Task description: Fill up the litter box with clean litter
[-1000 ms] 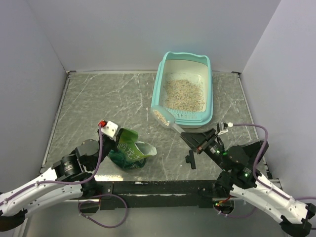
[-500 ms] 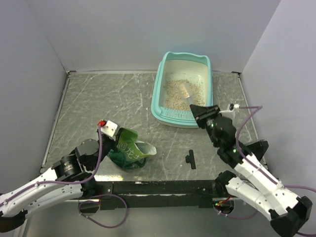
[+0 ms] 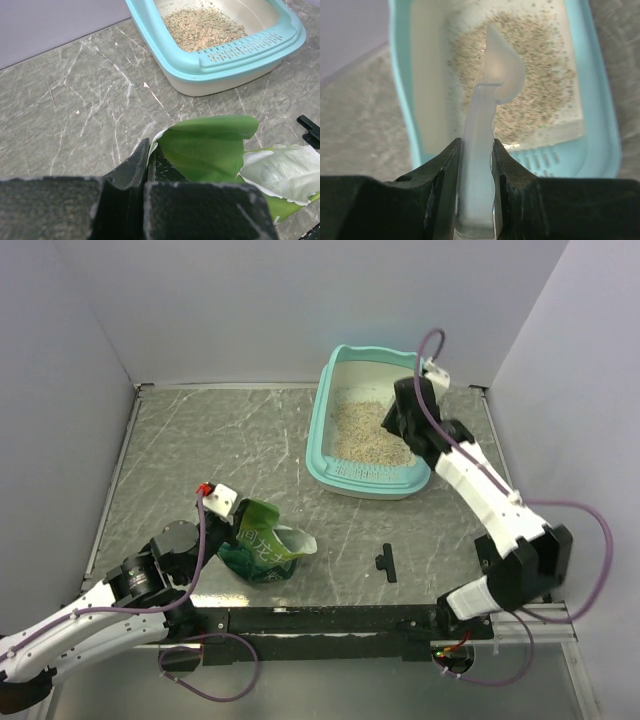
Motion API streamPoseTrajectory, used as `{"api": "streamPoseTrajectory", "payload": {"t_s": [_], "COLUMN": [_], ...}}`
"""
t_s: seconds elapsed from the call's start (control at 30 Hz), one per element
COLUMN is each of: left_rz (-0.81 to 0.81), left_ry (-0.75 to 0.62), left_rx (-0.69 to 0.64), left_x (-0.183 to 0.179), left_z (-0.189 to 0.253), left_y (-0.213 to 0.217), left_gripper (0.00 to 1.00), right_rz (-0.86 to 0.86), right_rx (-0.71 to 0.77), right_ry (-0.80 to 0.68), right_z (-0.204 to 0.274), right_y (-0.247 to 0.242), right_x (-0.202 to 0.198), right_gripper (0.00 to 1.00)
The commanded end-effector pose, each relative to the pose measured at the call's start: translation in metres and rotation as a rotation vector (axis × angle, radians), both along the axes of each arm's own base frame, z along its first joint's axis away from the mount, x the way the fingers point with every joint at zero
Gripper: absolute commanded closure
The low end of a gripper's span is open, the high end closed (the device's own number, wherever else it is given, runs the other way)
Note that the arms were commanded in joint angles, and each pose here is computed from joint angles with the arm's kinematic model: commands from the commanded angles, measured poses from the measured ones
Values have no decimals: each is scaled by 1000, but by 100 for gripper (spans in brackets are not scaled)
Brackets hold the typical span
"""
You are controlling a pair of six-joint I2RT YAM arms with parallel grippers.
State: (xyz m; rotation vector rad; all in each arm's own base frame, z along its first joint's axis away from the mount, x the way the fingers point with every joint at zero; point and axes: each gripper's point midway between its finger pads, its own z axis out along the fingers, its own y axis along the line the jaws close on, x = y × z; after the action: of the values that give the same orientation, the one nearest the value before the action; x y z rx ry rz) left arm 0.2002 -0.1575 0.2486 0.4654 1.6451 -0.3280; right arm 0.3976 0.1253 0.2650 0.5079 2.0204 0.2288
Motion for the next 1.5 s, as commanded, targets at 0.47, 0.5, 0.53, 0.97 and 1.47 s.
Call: {"api": "streamPoseTrajectory", "payload": {"t_s": [0.47, 0.5, 0.53, 0.97, 1.47], "left_rz": [1, 2, 4, -5, 29], "left_ry": [-31, -31, -28, -16, -9], "left_rx": [-64, -61, -59, -39, -30], "left_x": [-2, -2, -2, -1, 3], "left_z": [18, 18, 17, 13, 11], "left_y": [4, 4, 4, 1, 6], "left_gripper": [99, 99, 99, 99, 99], "right_rz": [360, 402, 451, 991, 1193], "right_rx": [-231, -201, -178, 96, 220], "right_ry": [122, 91, 88, 44, 107], "right_z": [59, 71, 72, 76, 57], "right_y": [16, 22, 30, 77, 76], "right_x": [-31, -42, -52, -211, -300], "right_gripper": [100, 100, 100, 100, 100]}}
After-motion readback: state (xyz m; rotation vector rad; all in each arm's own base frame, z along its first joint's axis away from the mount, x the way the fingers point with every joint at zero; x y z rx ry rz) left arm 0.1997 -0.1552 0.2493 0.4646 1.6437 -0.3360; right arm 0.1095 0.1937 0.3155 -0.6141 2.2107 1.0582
